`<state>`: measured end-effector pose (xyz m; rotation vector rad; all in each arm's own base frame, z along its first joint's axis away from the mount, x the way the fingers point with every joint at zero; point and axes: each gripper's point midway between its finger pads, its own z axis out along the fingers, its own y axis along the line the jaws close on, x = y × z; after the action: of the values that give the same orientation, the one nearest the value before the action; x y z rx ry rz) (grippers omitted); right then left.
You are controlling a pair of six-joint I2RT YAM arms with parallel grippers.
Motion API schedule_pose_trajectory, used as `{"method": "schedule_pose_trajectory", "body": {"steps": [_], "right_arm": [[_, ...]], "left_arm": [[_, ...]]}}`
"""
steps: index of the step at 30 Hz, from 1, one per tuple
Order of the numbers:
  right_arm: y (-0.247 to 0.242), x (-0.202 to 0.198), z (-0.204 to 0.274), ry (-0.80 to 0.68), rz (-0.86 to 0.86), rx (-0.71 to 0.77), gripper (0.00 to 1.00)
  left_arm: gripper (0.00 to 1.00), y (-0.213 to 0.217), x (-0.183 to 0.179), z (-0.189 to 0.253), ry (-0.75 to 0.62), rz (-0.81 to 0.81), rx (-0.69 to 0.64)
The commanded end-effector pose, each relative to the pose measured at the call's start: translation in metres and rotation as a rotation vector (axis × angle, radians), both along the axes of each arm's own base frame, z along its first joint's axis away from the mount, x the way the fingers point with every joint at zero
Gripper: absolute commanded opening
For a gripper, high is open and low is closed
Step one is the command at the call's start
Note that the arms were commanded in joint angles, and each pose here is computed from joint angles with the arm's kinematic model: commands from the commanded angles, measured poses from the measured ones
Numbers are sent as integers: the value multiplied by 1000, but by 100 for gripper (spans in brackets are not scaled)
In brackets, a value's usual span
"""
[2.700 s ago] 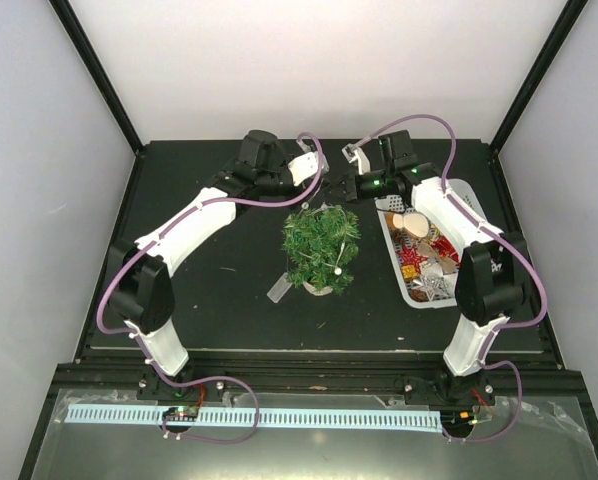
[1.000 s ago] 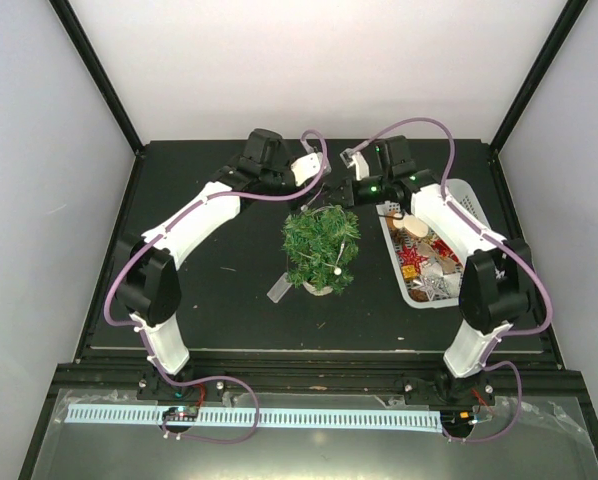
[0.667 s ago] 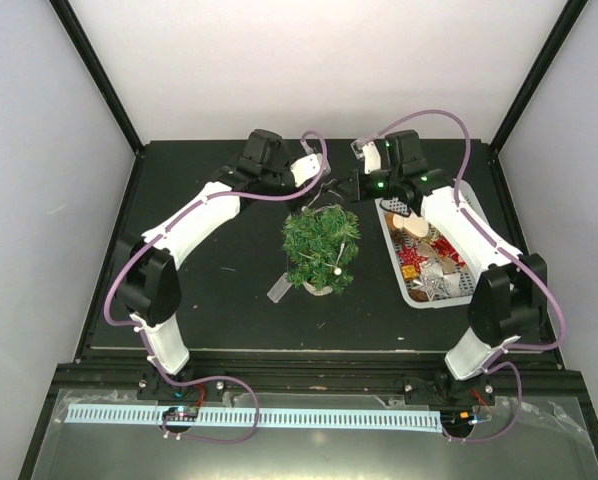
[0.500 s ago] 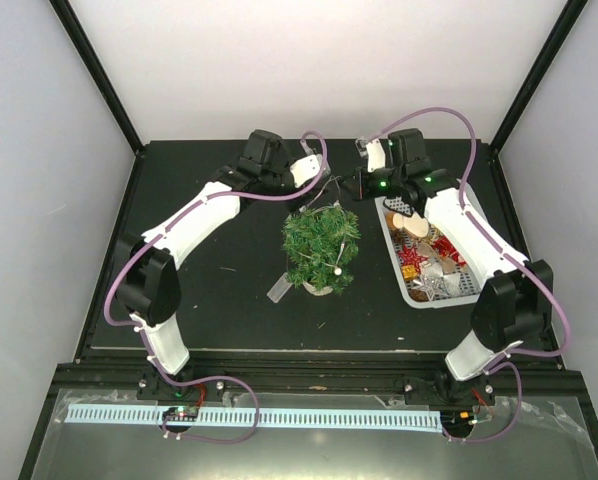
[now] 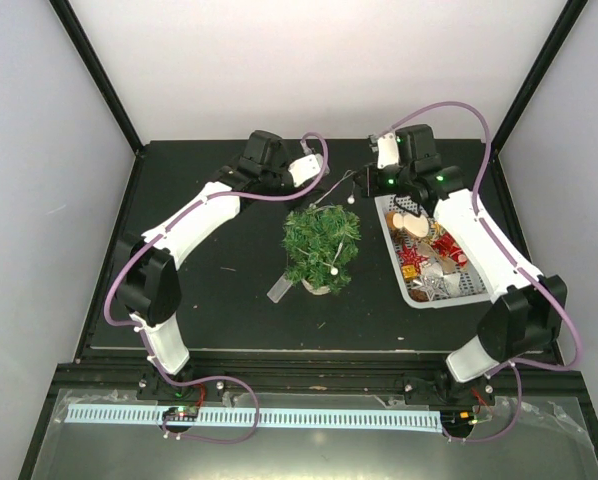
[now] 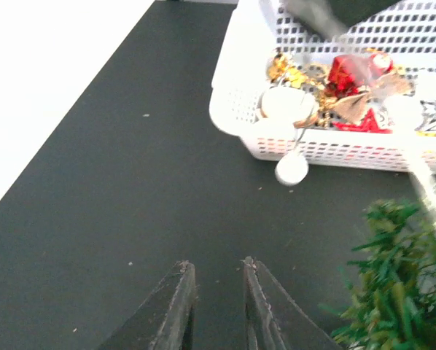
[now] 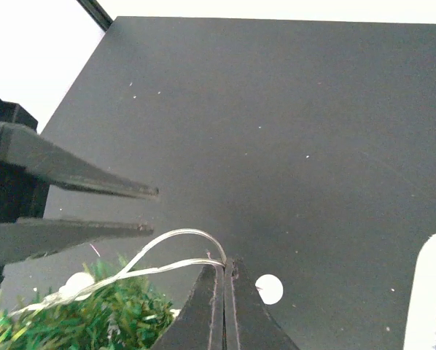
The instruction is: Decorate the small christmas tree
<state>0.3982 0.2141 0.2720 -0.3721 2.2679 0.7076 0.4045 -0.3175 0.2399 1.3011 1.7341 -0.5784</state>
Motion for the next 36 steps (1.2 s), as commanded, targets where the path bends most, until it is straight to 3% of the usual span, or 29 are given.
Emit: {"method": "schedule_pose_trajectory", "body": {"steps": [1, 18, 36], "right_arm": [[-18, -9, 32, -56, -54, -39, 1], [-21, -61, 32, 98, -33, -164, 1], [-27, -121, 9, 284, -17, -253, 1]], "left_arm": [[22, 12, 18, 24, -93, 97, 21], [27, 55, 47, 40, -206, 353, 71], [27, 84, 35, 51, -280, 421, 164]]}}
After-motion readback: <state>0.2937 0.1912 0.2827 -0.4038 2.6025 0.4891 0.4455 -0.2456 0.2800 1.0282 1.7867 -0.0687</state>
